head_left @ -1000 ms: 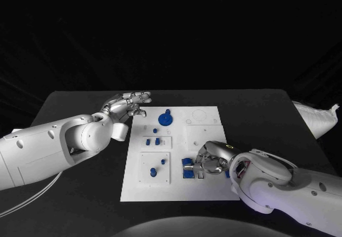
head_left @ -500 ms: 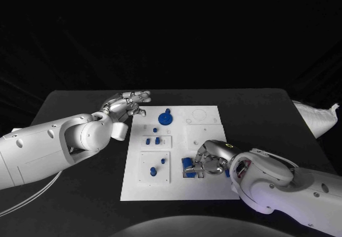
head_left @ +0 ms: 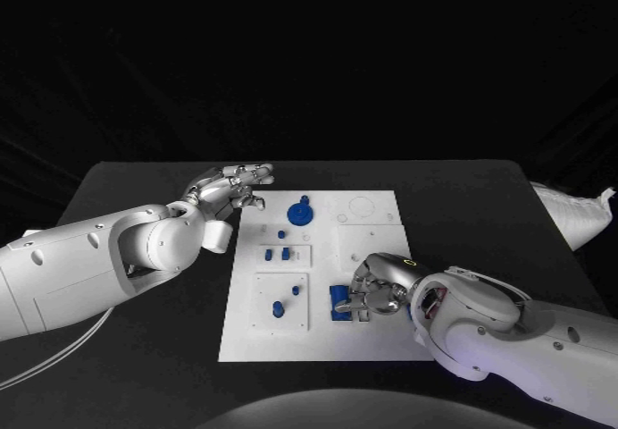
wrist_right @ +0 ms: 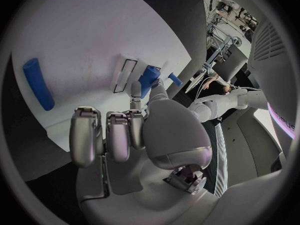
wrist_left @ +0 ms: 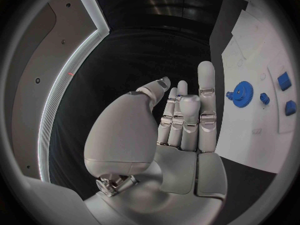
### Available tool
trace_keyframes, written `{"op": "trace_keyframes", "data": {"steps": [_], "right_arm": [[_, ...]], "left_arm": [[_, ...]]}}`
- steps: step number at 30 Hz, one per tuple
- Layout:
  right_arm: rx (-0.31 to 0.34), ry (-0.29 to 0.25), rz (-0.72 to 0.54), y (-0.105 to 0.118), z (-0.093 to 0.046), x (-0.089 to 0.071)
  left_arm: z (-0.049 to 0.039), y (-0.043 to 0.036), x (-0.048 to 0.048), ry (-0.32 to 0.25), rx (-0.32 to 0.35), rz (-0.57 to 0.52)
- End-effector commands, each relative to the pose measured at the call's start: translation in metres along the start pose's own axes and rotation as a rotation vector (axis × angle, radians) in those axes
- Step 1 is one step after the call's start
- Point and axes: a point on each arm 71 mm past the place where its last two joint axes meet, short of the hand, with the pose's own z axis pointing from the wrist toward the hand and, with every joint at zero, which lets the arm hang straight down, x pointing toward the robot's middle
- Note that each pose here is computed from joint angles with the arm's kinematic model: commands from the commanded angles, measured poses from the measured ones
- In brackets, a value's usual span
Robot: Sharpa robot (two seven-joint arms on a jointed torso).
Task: Assemble the parts on the task board
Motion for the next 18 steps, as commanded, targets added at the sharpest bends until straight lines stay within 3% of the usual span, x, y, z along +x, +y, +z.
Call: {"op": "trace_keyframes", "data": {"steps": [1, 9, 18], "right_arm": [[-0.010, 0.040, -0.014, 0.000, 0.000, 0.006], [-0.016, -0.040, 0.021, -0.005, -0.006, -0.002], [-0.052, -0.175, 0.125, -0.022, -0.031, -0.028]], "left_arm": [[0.0002, -0.0004, 0.0024, 0.023, 0.003, -0.001], [-0.0003, -0.0002, 0.0015, 0.022, 0.001, 0.001], [-0.0012, 0.0000, 0.0001, 0.019, -0.001, 0.002]]}}
